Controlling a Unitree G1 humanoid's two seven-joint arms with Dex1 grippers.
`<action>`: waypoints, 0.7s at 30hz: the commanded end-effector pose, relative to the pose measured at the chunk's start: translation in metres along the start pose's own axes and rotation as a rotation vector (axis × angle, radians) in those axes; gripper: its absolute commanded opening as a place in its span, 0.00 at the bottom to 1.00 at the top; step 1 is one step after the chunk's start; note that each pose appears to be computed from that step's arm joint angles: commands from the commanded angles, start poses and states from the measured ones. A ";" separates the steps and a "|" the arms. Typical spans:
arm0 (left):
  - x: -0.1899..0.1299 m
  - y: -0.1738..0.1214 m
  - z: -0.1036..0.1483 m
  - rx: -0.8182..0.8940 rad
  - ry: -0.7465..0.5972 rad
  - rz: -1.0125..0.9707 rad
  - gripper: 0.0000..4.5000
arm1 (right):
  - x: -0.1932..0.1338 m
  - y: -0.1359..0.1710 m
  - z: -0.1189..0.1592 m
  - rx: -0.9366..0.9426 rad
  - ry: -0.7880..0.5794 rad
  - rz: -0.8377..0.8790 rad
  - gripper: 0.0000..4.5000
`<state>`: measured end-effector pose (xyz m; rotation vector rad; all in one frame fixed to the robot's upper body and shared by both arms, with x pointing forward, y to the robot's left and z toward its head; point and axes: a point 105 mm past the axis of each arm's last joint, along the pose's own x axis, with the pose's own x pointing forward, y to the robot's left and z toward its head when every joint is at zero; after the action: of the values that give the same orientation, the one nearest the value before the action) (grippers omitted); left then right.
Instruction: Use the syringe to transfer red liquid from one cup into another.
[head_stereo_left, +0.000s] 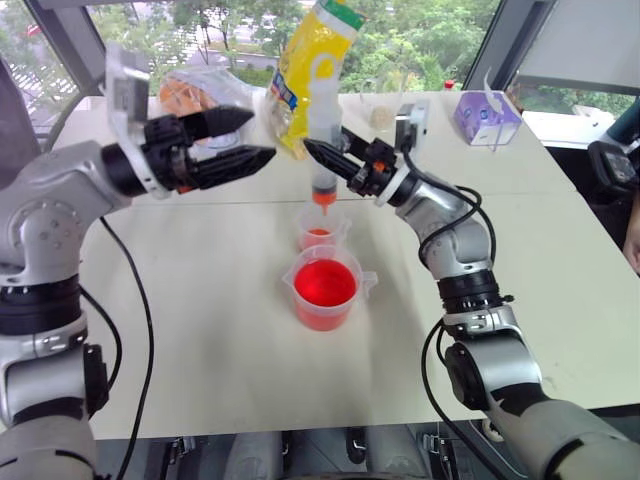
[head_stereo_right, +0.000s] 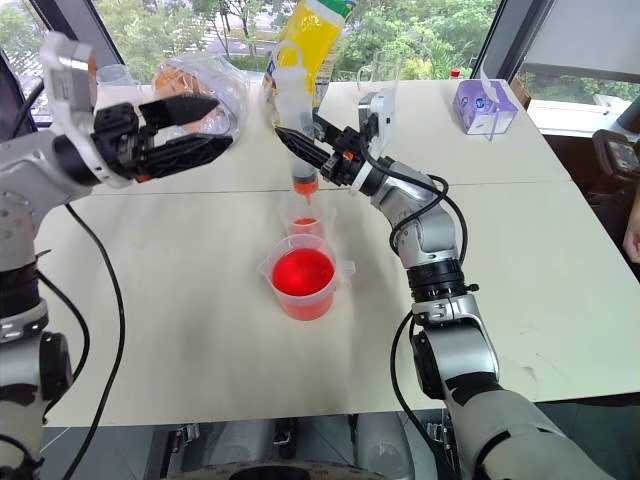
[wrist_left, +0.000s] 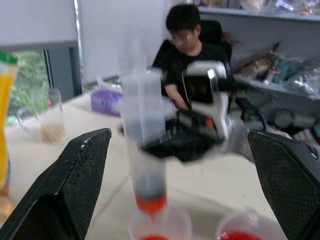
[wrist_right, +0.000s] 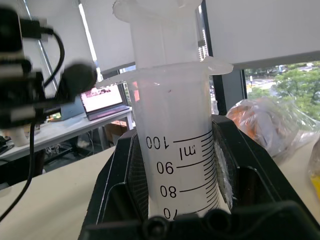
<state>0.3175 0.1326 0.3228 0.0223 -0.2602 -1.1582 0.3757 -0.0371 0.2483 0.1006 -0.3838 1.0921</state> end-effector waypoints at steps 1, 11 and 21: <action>0.014 0.006 0.011 0.075 -0.032 0.010 0.99 | 0.004 0.006 0.017 -0.042 -0.055 0.024 0.31; 0.051 0.018 0.010 0.068 -0.075 -0.008 0.99 | 0.002 0.010 0.011 -0.042 -0.043 0.025 0.31; 0.057 0.016 0.007 0.055 -0.078 -0.023 0.04 | 0.004 0.010 0.012 -0.050 -0.043 0.035 0.31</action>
<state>0.3586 0.0909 0.3277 -0.0037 -0.3033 -1.1632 0.3731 -0.0350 0.2403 0.0953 -0.3680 1.0953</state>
